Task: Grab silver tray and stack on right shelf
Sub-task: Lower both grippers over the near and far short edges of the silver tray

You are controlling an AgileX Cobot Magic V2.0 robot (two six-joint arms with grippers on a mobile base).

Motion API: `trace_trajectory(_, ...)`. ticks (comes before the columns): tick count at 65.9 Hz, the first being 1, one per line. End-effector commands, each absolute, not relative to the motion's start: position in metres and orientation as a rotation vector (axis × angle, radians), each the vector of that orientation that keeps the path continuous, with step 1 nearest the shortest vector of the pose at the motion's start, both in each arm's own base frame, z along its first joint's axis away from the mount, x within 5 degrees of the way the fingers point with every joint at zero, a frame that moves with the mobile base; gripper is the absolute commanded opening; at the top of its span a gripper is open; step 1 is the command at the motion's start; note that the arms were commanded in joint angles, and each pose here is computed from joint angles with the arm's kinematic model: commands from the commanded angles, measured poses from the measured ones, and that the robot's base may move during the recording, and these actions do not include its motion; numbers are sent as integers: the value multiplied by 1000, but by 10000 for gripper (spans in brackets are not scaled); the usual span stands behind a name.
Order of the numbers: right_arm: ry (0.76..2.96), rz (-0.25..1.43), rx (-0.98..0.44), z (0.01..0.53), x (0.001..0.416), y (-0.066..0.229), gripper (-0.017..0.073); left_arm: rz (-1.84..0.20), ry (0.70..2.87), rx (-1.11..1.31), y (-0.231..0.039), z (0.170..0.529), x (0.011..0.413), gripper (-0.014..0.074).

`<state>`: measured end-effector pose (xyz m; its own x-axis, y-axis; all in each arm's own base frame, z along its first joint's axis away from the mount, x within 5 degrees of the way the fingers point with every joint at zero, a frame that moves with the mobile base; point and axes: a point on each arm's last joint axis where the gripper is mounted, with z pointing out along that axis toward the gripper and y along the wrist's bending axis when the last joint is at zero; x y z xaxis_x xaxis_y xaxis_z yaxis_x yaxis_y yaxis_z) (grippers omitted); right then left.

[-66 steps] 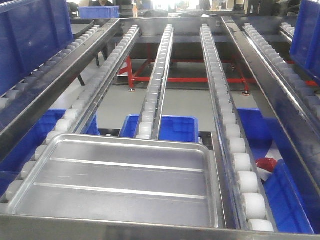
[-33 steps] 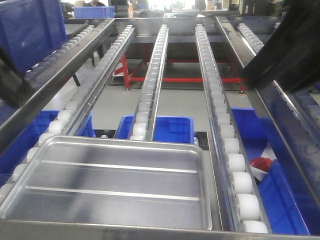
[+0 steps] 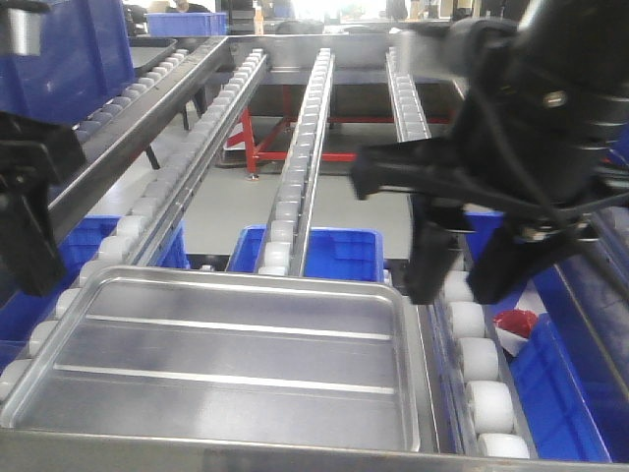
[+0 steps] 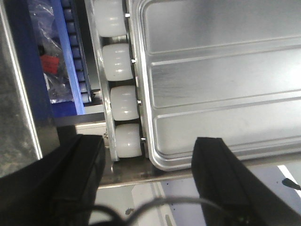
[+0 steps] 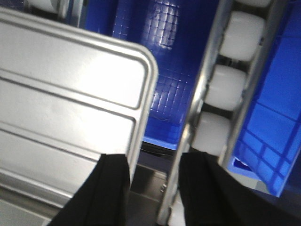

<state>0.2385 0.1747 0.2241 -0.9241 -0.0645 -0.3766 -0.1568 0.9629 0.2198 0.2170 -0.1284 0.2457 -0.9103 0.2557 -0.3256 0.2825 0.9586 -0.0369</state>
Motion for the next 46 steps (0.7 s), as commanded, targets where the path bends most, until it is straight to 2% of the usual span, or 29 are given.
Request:
trace_trajectory(1,2662,413,-132,241,245,188,384,-142,2743,357,-133,255,223,317)
trace_trajectory(11,2708,406,-80,226,246,200,384,-137,2756,345,-136,248,227,317)
trace_trajectory(46,2756,383,-23,208,249,203,384,-128,2755,262,-142,232,239,317)
